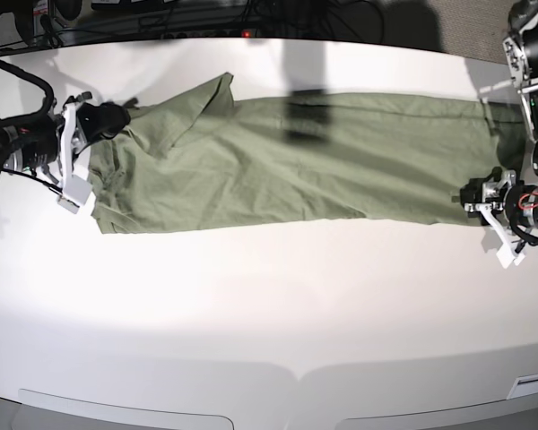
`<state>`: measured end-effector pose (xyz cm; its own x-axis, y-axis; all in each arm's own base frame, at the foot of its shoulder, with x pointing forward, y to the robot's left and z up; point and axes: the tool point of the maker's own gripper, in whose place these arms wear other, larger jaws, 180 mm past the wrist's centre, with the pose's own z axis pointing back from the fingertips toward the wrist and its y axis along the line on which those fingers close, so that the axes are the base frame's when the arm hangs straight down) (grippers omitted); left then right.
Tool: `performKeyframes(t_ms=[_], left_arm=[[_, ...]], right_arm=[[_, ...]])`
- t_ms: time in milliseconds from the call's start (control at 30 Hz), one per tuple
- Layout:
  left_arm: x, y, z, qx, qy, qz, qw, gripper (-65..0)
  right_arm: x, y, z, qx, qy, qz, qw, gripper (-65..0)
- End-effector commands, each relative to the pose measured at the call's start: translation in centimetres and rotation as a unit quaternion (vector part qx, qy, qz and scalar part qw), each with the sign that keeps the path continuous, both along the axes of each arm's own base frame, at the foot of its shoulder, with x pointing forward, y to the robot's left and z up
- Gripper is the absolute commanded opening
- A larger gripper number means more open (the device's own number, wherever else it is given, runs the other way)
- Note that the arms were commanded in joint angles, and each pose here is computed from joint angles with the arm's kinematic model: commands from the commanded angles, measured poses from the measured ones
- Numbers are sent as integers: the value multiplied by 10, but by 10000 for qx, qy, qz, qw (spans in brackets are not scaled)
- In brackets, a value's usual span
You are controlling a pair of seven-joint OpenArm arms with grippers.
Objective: Fold the T-shirt properly
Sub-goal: 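Fold the shirt edge over again with both grippers, flattening the strip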
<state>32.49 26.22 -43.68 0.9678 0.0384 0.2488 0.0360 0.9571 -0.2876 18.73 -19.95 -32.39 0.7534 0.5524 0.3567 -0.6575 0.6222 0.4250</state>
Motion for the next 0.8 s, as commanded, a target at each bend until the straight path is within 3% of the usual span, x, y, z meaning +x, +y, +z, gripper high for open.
performKeyframes(t_ms=[0,100,233,300,467,633,767], left_arm=[[8,8,7,97,-187,43,9998,-435],[6,13,1,220,-311,102,9992,-435],[-3,23,-9,538,-227,101,9982,-435],[-7,30,-13,705,-156,175,9972,-435],[-8,43,-16,1035,-191,319,9939,-435],[-5,41,-16,1009,-269,331,9940,-435],[-5,36,-18,970,-279,320,9944,-435]], right_arm=[[6,-4,9,-47,-135,34,9999,-650],[6,-4,9,-47,-133,34,9999,-650],[6,-4,9,-48,-139,34,9999,-438],[7,-5,10,-51,-152,33,9999,-392],[37,9,17,106,-713,-133,9973,-391],[100,28,18,91,-2044,-736,9761,-391],[107,31,-20,-212,-1943,-1085,9747,-391]])
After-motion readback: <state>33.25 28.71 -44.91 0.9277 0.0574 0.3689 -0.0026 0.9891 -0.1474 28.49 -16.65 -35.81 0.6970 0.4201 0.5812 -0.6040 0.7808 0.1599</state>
